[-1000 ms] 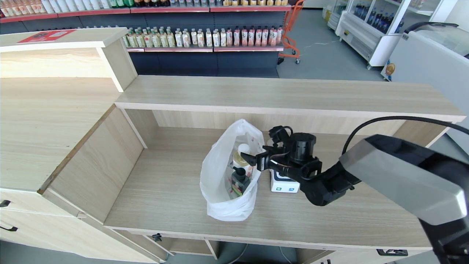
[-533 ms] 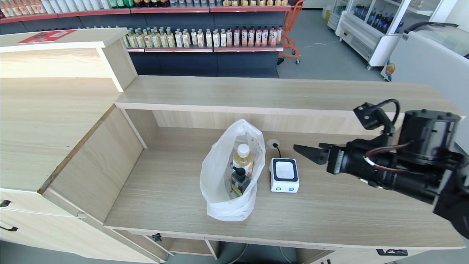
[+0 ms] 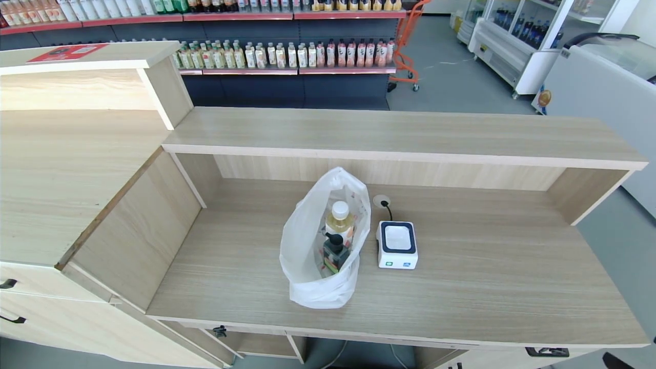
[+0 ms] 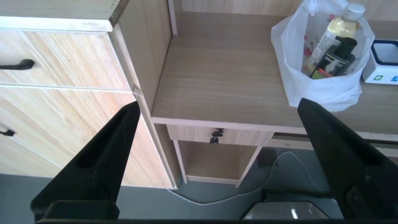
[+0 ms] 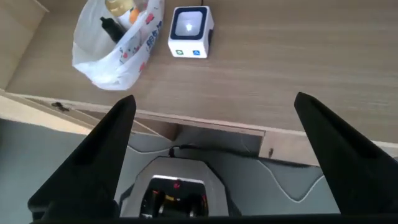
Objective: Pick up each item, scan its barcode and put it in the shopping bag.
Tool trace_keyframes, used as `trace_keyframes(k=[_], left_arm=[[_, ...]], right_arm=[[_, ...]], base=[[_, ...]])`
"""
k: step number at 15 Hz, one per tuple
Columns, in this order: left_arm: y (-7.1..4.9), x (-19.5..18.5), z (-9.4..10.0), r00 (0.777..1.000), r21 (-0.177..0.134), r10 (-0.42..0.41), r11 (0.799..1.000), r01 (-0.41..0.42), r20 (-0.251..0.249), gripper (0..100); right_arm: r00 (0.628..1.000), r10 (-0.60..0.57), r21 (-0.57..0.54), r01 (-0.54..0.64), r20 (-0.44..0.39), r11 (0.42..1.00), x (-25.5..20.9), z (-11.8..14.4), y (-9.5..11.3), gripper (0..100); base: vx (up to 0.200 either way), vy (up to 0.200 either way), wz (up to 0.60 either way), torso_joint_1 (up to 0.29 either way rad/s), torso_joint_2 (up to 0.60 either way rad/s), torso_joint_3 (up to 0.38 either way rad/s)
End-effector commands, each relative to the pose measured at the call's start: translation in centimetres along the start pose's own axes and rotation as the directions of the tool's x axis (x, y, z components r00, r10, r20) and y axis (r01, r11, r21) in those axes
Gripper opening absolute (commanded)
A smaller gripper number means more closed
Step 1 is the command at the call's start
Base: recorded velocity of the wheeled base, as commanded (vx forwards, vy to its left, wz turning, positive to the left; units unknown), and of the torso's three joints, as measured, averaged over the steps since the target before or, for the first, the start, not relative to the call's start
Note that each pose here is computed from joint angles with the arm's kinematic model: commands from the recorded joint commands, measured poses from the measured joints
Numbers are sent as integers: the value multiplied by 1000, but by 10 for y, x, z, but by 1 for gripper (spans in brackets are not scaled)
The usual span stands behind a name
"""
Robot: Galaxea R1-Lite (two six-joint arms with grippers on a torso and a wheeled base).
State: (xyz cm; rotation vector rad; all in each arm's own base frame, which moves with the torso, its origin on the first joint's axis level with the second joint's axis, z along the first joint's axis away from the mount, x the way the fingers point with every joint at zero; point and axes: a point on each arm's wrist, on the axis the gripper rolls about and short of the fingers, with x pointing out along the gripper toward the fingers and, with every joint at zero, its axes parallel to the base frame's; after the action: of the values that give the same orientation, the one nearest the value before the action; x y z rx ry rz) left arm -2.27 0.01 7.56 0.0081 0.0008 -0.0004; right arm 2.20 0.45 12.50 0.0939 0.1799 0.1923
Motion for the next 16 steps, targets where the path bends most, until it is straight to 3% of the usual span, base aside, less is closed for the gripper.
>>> trace_keyframes(k=[1, 8, 9, 16], left_arm=[[0, 0, 0, 1000, 0, 0, 1000, 0, -1, 100], [0, 0, 0, 1000, 0, 0, 1000, 0, 1, 100], [0, 0, 0, 1000, 0, 0, 1000, 0, -1, 100], [0, 0, 0, 1000, -3, 0, 1000, 0, 1, 100]], right_arm=[[969, -189, -27, 196, 157, 980, -32, -51, -1, 100], [959, -220, -22, 227, 180, 974, -36, -57, -2, 100], [959, -220, -22, 227, 180, 974, -36, -57, -2, 0], [959, -220, -23, 228, 179, 973, -36, -57, -2, 0]], base=[[0, 0, 0, 0, 0, 0], [0, 0, 0, 0, 0, 0], [0, 0, 0, 0, 0, 0], [0, 0, 0, 0, 0, 0]])
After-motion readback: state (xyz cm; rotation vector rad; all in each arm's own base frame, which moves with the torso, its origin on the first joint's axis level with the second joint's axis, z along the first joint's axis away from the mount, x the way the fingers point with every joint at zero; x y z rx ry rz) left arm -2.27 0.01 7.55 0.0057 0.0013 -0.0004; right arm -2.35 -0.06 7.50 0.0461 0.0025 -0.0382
